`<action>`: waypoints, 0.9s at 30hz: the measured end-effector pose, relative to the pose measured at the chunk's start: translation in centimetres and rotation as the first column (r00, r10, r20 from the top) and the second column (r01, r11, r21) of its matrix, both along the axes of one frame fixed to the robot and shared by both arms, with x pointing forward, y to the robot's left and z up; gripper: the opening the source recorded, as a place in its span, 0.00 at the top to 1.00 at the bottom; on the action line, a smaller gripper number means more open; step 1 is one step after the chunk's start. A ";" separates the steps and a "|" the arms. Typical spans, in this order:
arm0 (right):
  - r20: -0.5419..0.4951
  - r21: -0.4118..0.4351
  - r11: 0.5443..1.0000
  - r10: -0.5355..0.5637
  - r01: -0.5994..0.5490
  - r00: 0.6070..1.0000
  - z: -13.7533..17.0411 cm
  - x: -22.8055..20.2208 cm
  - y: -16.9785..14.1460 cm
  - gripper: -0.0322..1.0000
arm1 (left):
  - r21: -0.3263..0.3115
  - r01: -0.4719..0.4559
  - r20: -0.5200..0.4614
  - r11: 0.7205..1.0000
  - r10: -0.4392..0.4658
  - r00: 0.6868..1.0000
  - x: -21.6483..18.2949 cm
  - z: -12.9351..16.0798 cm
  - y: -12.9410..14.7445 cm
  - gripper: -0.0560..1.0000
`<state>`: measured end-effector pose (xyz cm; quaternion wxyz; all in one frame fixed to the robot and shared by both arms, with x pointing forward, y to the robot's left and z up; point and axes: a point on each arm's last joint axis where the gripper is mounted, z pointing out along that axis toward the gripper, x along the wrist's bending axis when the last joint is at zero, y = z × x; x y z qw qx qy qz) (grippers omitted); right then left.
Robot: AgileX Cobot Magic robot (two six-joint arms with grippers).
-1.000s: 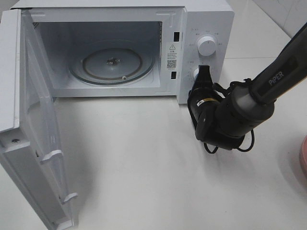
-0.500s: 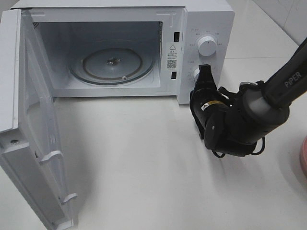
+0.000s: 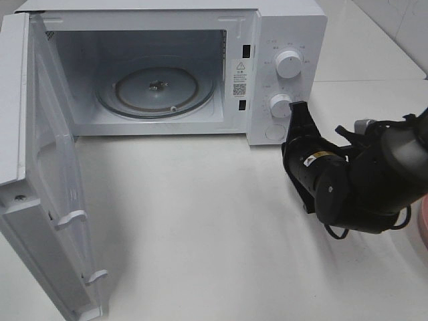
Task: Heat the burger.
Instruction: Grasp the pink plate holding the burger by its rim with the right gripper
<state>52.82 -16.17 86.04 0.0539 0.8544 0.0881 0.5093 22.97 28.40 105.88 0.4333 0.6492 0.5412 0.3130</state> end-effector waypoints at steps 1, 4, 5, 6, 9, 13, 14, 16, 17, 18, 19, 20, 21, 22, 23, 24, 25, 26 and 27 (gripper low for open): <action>-0.009 -0.035 0.999 0.022 -0.022 1.000 0.4 -0.6 -0.4 0.94 | 0.000 0.000 0.000 1.000 0.000 1.000 0.0 0.0 0.0 0.01; -0.025 -0.097 0.993 0.072 -0.074 0.997 1.3 -1.6 -0.8 0.94 | 0.000 0.000 0.000 1.000 0.000 1.000 0.0 0.0 0.0 0.01; -0.025 -0.097 0.993 0.072 -0.074 0.997 1.3 -1.6 -0.8 0.94 | 0.000 0.000 0.000 1.000 0.000 1.000 0.0 0.0 0.0 0.01; -0.047 -0.137 0.984 0.111 -0.117 0.993 1.8 -2.3 -1.1 0.94 | 0.000 0.000 0.000 1.000 0.000 1.000 0.0 0.0 0.0 0.01; -0.084 -0.190 0.965 0.168 -0.181 0.982 2.5 -3.1 -1.3 0.94 | 0.000 0.000 0.000 1.000 0.000 1.000 0.0 0.0 0.0 0.01; -0.129 -0.247 0.934 0.234 -0.260 0.964 3.1 -4.0 -1.6 0.94 | 0.000 0.000 0.000 1.000 0.000 1.000 0.0 0.0 0.0 0.01; -0.155 -0.280 0.906 0.282 -0.316 0.947 3.6 -4.4 -1.6 0.94 | 0.000 0.000 0.000 1.000 0.000 1.000 0.0 0.0 0.0 0.01; -0.171 -0.300 0.888 0.310 -0.349 0.935 3.9 -4.6 -1.5 0.94 | 0.000 0.000 0.000 1.000 0.000 1.000 0.0 0.0 0.0 0.01; -0.199 -0.335 0.851 0.356 -0.404 0.913 4.3 -4.8 -1.5 0.94 | 0.000 0.000 0.000 1.000 0.000 1.000 0.0 0.0 0.0 0.01; -0.199 -0.335 0.851 0.356 -0.404 0.913 4.3 -4.8 -1.5 0.94 | 0.000 0.000 0.000 1.000 0.000 1.000 0.0 0.0 0.0 0.01; -0.220 -0.349 0.830 0.378 -0.434 0.899 4.5 -4.9 -1.6 0.94 | 0.000 0.000 0.000 1.000 0.000 1.000 0.0 0.0 0.0 0.01; -0.258 -0.374 0.790 0.415 -0.486 0.873 4.8 -5.1 -1.9 0.94 | 0.000 0.000 0.000 1.000 0.000 1.000 0.0 0.0 0.0 0.01; -0.258 -0.374 0.790 0.415 -0.486 0.873 4.8 -5.1 -1.9 0.94 | 0.000 0.000 0.000 1.000 0.000 1.000 0.0 0.0 0.0 0.01; -0.280 -0.384 0.770 0.428 -0.509 0.859 4.9 -5.1 -2.2 0.94 | 0.000 0.000 0.000 1.000 0.000 1.000 0.0 0.0 0.0 0.01; -0.315 -0.398 0.736 0.451 -0.548 0.835 5.2 -5.2 -2.8 0.94 | 0.000 0.000 0.000 1.000 0.000 1.000 0.0 0.0 0.0 0.01; -0.315 -0.398 0.736 0.451 -0.548 0.835 5.2 -5.2 -2.8 0.94 | 0.000 0.000 0.000 1.000 0.000 1.000 0.0 0.0 0.0 0.01; -0.346 -0.400 0.710 0.469 -0.580 0.813 5.5 -5.3 -3.3 0.94 | 0.000 0.000 0.000 1.000 0.000 1.000 0.0 0.0 0.0 0.01; -0.360 -0.403 0.697 0.476 -0.594 0.802 5.6 -5.3 -3.6 0.94 | 0.000 0.000 0.000 1.000 0.000 1.000 0.0 0.0 0.0 0.01; -0.360 -0.403 0.697 0.476 -0.594 0.802 5.6 -5.3 -3.6 0.94 | 0.000 0.000 0.000 1.000 0.000 1.000 0.0 0.0 0.0 0.01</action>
